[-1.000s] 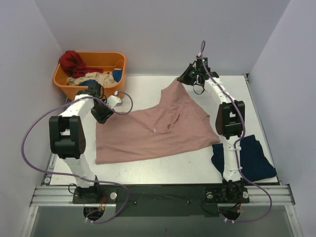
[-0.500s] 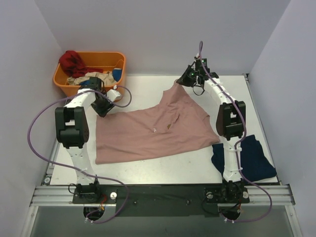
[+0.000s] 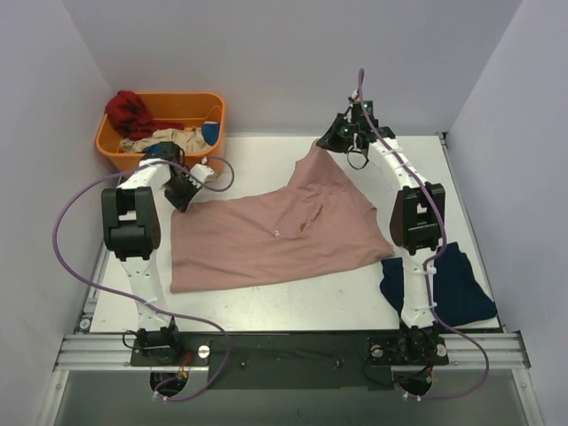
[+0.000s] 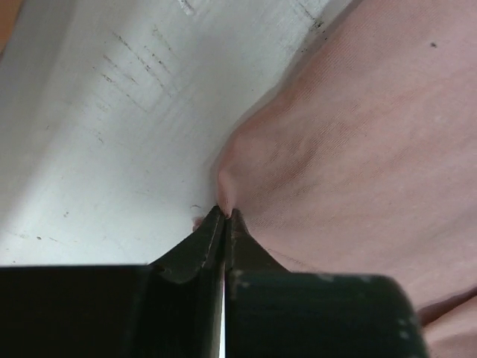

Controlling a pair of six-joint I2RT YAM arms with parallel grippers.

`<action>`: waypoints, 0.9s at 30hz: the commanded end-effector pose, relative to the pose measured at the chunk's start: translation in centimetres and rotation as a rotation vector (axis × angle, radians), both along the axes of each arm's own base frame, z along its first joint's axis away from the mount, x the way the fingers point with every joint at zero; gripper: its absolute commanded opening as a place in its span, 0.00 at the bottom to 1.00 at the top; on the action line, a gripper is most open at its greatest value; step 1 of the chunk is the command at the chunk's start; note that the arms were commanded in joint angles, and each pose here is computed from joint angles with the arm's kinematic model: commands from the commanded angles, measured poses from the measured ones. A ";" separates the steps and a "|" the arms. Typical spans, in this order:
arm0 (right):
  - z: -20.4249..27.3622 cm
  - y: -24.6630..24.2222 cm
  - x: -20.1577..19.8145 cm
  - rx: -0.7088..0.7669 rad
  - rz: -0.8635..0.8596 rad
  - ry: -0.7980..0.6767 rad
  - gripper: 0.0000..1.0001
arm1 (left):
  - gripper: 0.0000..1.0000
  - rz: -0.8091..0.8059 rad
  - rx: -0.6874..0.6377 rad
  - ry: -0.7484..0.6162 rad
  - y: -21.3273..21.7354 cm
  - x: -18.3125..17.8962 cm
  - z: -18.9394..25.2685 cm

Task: Fold and stack the t-shirts
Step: Grap the side of the flattened tshirt furthest away from the robot with both arms, then fold the other side of the tshirt into a rectangle

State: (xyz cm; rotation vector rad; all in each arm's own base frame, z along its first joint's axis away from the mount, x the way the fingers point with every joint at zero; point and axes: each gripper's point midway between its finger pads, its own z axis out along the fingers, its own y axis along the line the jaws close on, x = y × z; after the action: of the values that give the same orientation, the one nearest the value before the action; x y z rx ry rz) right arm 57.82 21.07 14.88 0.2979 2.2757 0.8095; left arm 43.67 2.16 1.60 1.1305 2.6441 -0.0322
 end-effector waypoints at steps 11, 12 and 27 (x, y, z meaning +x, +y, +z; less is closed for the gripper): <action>8.0 -1.1 -7.9 -0.003 0.339 -0.156 0.00 | 0.00 -0.070 0.015 -0.113 -0.2 -4.2 7.0; 9.7 -1.9 -9.3 -0.014 0.352 -0.189 0.00 | 0.00 -0.078 0.018 -0.098 -0.1 -5.0 7.1; -2.7 -12.0 -24.0 -0.093 0.181 0.245 0.00 | 0.00 -0.231 0.071 0.126 0.3 -15.8 6.0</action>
State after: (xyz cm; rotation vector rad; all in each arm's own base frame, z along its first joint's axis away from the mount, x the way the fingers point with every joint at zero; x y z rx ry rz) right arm 36.44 11.98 14.41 0.0276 2.5060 0.8585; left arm 30.47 2.06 7.26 1.3865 2.6223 -0.0586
